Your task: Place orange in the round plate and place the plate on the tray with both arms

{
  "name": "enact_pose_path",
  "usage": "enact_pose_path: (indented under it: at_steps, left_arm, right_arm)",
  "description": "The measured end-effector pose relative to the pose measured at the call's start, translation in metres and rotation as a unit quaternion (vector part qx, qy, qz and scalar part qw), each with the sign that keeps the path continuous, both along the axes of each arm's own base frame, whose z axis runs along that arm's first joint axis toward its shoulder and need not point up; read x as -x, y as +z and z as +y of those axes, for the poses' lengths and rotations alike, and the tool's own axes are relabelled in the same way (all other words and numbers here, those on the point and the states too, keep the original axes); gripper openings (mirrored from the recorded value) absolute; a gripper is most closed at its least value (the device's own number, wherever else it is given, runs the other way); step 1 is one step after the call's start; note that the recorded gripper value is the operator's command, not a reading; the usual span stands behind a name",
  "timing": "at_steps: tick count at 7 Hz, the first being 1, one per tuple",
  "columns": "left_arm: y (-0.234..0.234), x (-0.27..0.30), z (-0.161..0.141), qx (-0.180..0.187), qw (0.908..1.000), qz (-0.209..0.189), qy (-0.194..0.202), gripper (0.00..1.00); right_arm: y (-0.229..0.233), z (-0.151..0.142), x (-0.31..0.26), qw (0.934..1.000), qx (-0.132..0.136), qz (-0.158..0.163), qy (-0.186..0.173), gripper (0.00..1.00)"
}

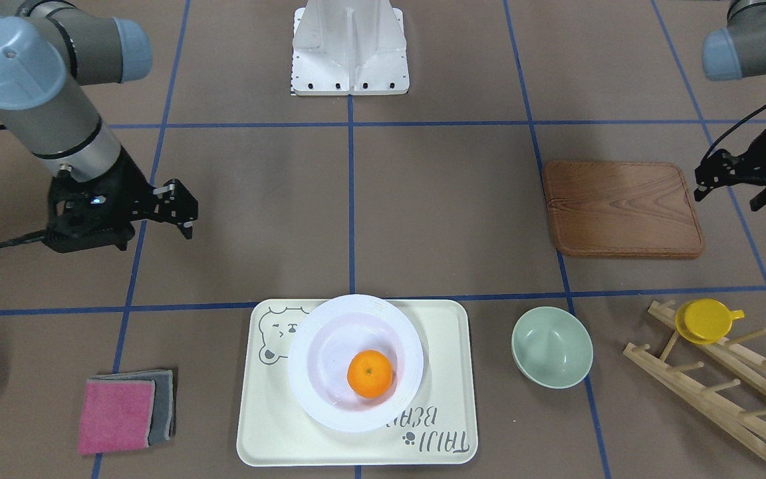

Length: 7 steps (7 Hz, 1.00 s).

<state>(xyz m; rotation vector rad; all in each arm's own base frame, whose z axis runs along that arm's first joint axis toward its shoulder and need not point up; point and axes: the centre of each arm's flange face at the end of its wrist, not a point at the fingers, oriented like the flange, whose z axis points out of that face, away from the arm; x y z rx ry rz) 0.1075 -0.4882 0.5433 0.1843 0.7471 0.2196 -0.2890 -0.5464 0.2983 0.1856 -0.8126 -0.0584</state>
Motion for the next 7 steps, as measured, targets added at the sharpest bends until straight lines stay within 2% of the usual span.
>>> enact_pose_path:
  at_steps: [3, 4, 5, 6, 7]
  left_arm:
    - [0.067, 0.063, 0.028, 0.009, 0.9997, -0.021, 0.009, 0.98]
    - [0.078, 0.075, 0.032, 0.016, 0.9997, -0.015, 0.007, 0.98]
    - [0.085, 0.081, 0.034, 0.025, 0.9997, -0.003, 0.007, 0.98]
    - [0.087, 0.083, 0.036, 0.030, 0.9995, 0.003, 0.006, 0.98]
    - [0.088, 0.085, 0.036, 0.034, 0.9994, 0.006, 0.003, 0.98]
  right_arm:
    - [0.054, -0.020, -0.125, 0.9983, 0.014, 0.015, 0.054, 1.00]
    - [0.100, -0.014, -0.177, 0.9989, 0.018, 0.023, 0.037, 1.00]
    - [0.162, 0.002, -0.238, 0.9993, 0.014, 0.036, 0.003, 1.00]
    - [0.222, 0.026, -0.284, 0.9983, 0.021, 0.049, -0.024, 1.00]
    - [0.266, 0.053, -0.309, 0.9971, 0.042, 0.053, -0.034, 1.00]
